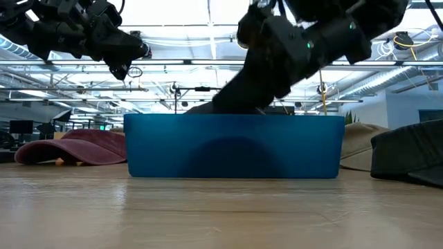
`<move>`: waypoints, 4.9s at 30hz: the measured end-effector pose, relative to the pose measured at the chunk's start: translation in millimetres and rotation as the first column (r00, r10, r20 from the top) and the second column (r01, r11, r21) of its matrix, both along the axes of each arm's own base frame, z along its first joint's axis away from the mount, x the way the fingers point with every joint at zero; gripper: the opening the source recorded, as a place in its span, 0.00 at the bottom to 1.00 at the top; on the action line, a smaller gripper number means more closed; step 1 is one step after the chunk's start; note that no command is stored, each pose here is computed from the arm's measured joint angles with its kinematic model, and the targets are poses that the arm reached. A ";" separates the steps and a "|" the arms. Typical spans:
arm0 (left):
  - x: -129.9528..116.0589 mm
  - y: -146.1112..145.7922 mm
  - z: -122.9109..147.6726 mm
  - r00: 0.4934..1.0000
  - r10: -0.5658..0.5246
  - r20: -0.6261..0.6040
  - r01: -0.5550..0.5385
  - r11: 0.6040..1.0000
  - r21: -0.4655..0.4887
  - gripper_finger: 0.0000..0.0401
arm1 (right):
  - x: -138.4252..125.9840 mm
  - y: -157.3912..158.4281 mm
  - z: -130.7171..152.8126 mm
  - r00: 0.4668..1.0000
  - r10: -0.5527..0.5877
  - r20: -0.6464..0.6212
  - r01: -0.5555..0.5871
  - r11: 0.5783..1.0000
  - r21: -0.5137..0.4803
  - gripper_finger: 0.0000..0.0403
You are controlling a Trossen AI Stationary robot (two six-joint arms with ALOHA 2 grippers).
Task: Pick & Place hat
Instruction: Put the left black cap into the blue bin, then put the black cap into the blue bin
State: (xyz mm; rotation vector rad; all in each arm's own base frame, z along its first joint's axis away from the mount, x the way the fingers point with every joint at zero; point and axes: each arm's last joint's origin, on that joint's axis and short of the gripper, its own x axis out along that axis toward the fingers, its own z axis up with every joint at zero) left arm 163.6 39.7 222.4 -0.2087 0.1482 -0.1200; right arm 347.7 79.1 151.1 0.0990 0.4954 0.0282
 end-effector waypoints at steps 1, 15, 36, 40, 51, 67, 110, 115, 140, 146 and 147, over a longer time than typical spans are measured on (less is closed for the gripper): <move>0.0 0.0 0.0 1.000 0.001 0.000 -0.001 1.000 -0.004 0.25 | 0.6 0.1 -4.5 1.000 -0.005 -0.014 0.005 1.000 0.006 0.22; 0.0 0.0 -0.1 1.000 0.000 -0.001 0.000 1.000 -0.001 0.25 | 2.6 1.2 12.5 0.994 0.023 0.103 -0.022 1.000 -0.012 0.22; -0.2 -0.2 -1.6 1.000 -0.001 -0.019 0.001 1.000 -0.011 0.25 | -101.1 75.4 85.8 0.985 0.072 -0.155 -0.060 0.995 0.080 0.22; -0.2 -0.2 -1.5 1.000 -0.001 -0.018 0.001 1.000 -0.012 0.25 | -121.9 85.5 78.0 0.949 0.049 -0.312 0.010 0.983 0.185 0.22; -0.2 -0.2 -1.5 1.000 0.000 -0.019 0.000 1.000 -0.018 0.25 | -178.8 104.9 60.4 0.797 -0.043 -0.602 0.155 0.979 0.135 0.22; -0.7 -0.4 -4.2 0.999 -0.001 -0.046 0.000 1.000 -0.020 0.25 | -197.5 102.8 45.7 0.769 -0.126 -0.626 0.195 0.980 0.042 0.36; -0.3 0.5 -2.9 0.999 0.023 -0.029 -0.023 1.000 0.010 0.25 | -85.1 57.2 91.7 0.988 0.114 0.106 -0.125 0.986 0.107 0.03; -0.3 0.5 -2.5 0.999 0.023 -0.025 -0.023 1.000 0.012 0.25 | -66.3 18.8 90.1 0.994 0.038 0.107 -0.039 0.999 0.010 0.02; -0.1 0.5 -1.6 1.000 0.023 -0.013 -0.022 0.999 0.022 0.25 | -21.9 -31.2 56.6 0.999 0.044 -0.011 -0.045 0.984 -0.172 0.03; -0.1 0.6 -1.6 1.000 0.022 -0.013 -0.022 1.000 0.022 0.25 | -20.0 -30.9 55.6 0.997 0.081 -0.004 -0.080 0.967 -0.242 0.03; -0.1 0.6 -1.6 1.000 0.023 -0.013 -0.022 1.000 0.022 0.25 | -19.0 -30.7 54.8 0.996 0.090 0.001 -0.087 0.963 -0.255 0.03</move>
